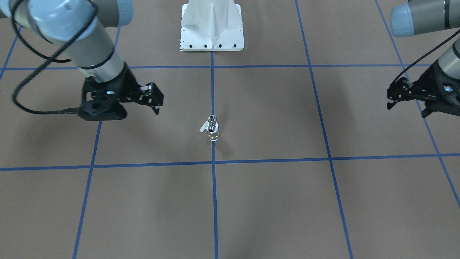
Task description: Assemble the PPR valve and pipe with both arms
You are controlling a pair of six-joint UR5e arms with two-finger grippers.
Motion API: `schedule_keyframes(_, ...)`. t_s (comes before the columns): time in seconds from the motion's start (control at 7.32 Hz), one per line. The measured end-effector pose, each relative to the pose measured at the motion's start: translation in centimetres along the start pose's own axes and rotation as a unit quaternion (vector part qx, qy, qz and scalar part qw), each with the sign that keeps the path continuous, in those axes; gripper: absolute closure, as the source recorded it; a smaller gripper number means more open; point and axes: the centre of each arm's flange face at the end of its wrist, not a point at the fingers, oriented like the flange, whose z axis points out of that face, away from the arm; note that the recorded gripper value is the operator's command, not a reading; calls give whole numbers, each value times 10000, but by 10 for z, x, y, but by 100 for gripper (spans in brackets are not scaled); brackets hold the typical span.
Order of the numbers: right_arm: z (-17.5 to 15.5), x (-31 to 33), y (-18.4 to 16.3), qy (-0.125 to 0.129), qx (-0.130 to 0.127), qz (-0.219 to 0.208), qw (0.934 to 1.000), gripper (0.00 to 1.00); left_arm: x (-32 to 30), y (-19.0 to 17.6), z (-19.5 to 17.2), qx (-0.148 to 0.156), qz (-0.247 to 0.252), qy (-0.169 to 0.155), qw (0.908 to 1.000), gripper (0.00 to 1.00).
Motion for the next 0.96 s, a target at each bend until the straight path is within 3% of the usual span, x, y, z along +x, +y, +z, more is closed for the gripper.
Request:
schedule_keyframes(0.14, -12, 65, -15, 66, -19, -195, 9998, 0, -37, 9, 1, -43, 70, -75, 9999, 0)
schedule_keyframes(0.41, -22, 225, -36, 439, -117, -847, 9954, 0, -111, 50, 20, -108, -68, 8, 9999, 0)
schedule_keyframes(0.68, -19, 373, -19, 714, -410, -1261, 9886, 0, -177, 115, 41, 100, -320, 5, 9994, 0)
schedule_keyframes(0.96, -17, 455, 9, 834, -560, -1144, 9883, 0, -209, 151, 39, 288, -534, -31, 9982, 0)
